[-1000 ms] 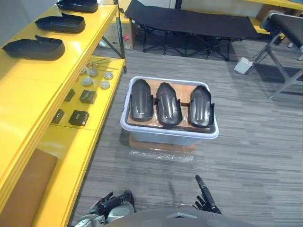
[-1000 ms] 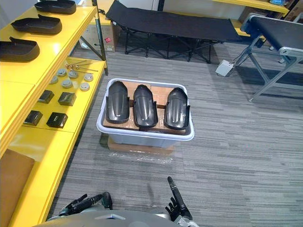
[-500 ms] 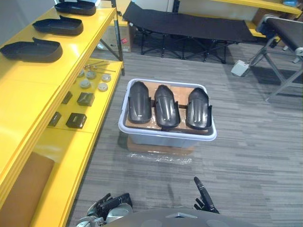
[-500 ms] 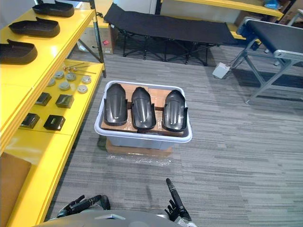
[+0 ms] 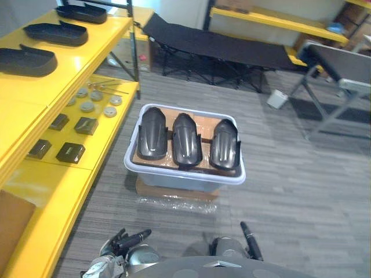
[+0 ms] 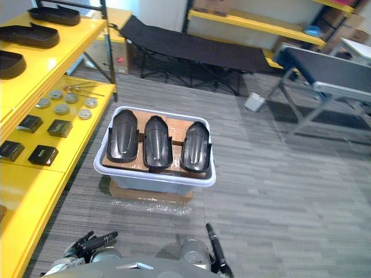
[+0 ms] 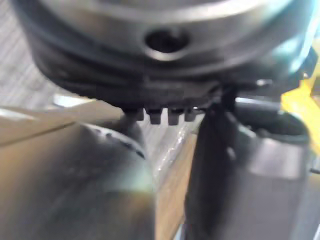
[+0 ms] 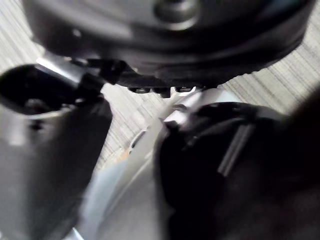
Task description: Walk over and take three plastic housings, then place them on the shelf
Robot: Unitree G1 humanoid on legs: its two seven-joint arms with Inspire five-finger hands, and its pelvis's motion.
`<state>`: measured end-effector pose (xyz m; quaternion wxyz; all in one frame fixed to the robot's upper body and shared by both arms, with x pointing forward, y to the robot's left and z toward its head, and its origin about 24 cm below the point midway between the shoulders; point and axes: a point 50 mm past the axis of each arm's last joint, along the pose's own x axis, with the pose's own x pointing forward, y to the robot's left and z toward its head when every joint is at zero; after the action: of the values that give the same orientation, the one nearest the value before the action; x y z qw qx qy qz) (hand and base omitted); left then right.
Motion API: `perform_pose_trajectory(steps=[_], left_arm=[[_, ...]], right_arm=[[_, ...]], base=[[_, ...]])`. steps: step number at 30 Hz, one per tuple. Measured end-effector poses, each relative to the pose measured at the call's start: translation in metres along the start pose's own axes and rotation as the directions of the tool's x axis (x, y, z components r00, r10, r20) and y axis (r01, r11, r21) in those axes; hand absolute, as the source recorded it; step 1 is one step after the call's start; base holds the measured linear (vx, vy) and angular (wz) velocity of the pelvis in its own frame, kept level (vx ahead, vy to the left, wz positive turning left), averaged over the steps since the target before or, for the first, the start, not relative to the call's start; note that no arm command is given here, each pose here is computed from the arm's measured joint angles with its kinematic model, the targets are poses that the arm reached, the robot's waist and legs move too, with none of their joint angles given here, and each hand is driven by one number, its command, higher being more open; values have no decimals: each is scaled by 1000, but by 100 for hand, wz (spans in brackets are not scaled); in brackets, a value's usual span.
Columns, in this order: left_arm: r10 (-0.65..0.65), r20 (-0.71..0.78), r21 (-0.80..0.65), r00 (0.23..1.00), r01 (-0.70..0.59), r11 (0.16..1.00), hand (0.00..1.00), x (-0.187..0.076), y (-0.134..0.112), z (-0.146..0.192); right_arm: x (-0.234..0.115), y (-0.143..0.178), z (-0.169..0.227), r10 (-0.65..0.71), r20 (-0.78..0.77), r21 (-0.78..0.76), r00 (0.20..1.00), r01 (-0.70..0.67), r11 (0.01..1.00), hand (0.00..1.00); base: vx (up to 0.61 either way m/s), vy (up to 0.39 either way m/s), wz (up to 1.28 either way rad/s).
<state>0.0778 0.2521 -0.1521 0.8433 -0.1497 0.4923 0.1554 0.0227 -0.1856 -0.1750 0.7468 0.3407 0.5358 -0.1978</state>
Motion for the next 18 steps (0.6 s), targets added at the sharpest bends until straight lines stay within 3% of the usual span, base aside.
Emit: perform_pose_trajectory(steps=[2, 6, 12, 18], left_arm=[[-32, 7, -60, 999, 33, 998, 100, 1, -10, -4], [-81, 15, -48, 997, 81, 996, 100, 3, -21, -3], [-138, 4, -42, 990, 138, 990, 100, 4, -30, -2], [-112, -5, 38, 994, 112, 993, 100, 5, -36, -3]], right_arm=[[-2, -12, 21, -80, 46, -116, 996, 85, 990, 100], [-2, -6, 46, -62, 143, -201, 988, 91, 975, 100], [4, 31, 67, 45, 320, -208, 946, 24, 978, 100], [-8, 66, 95, 140, 554, -236, 821, -7, 972, 100]], base=[[152, -382, 4], [209, -270, 34], [153, 36, 42], [55, 72, -15]])
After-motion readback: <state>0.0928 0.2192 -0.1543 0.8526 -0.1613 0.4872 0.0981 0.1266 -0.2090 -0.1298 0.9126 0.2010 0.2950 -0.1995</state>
